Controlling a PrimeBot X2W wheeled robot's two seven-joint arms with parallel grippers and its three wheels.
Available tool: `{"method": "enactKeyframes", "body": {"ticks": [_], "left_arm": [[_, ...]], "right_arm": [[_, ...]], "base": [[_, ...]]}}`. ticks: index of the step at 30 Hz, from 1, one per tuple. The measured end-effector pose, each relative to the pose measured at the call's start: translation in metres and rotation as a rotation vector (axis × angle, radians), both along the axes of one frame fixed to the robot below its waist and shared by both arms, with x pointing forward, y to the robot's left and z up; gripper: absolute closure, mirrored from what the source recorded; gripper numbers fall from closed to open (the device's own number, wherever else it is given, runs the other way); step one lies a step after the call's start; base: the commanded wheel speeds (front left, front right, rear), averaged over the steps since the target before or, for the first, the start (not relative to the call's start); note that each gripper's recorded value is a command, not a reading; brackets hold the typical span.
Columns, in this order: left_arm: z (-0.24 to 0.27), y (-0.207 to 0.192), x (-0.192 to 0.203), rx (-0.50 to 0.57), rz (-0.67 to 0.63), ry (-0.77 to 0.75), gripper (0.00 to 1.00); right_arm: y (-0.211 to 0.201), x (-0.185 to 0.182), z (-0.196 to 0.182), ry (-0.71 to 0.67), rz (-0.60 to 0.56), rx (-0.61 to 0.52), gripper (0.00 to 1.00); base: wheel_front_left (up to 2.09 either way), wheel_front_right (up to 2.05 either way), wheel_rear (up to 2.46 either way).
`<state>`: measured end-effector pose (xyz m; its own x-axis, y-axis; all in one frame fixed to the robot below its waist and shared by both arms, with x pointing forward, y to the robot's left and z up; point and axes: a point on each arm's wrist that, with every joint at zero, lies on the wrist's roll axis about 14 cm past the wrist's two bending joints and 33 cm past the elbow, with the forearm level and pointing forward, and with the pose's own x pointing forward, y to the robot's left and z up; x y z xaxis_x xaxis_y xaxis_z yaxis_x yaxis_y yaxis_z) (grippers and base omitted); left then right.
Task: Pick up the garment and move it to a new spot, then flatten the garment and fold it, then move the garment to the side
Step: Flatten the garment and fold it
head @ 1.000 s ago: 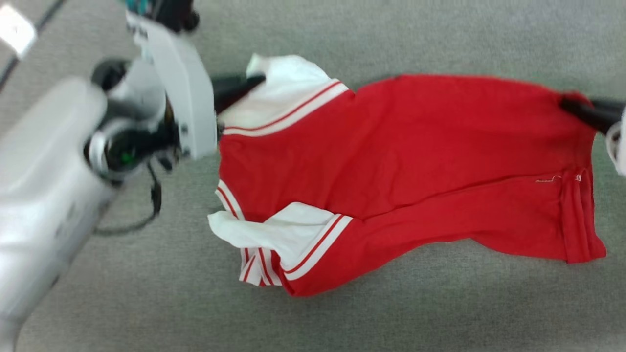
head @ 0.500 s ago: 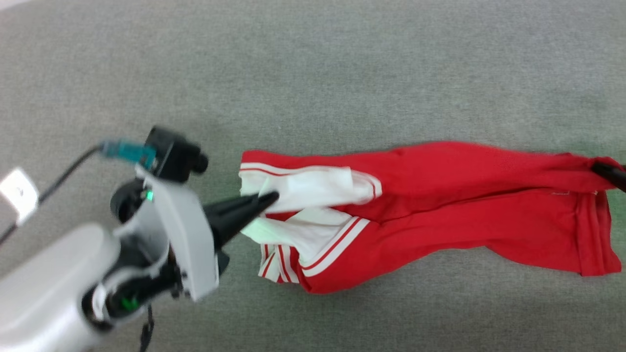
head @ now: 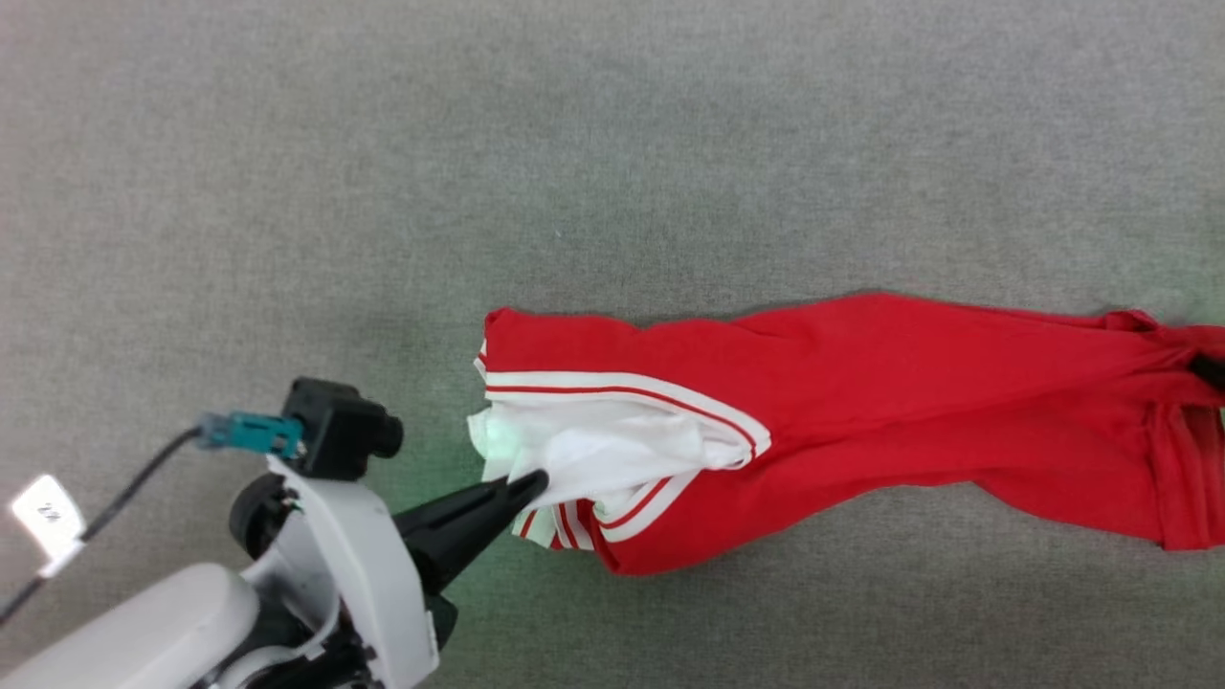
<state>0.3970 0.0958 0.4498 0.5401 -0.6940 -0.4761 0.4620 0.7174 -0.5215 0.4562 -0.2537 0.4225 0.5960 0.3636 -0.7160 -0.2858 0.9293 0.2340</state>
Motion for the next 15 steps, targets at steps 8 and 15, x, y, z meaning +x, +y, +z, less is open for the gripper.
{"method": "enactKeyframes", "body": {"ticks": [8,15], "left_arm": [[-0.037,0.0,0.014,0.001,0.029,0.079,1.0],[-0.049,-0.001,0.019,-0.003,0.046,0.088,1.0]], "right_arm": [[0.011,0.001,-0.028,0.041,-0.007,0.019,1.0],[0.014,0.004,-0.034,0.038,-0.012,0.01,1.0]], "base": [[0.0,0.0,0.0],[0.0,0.0,0.0]]}}
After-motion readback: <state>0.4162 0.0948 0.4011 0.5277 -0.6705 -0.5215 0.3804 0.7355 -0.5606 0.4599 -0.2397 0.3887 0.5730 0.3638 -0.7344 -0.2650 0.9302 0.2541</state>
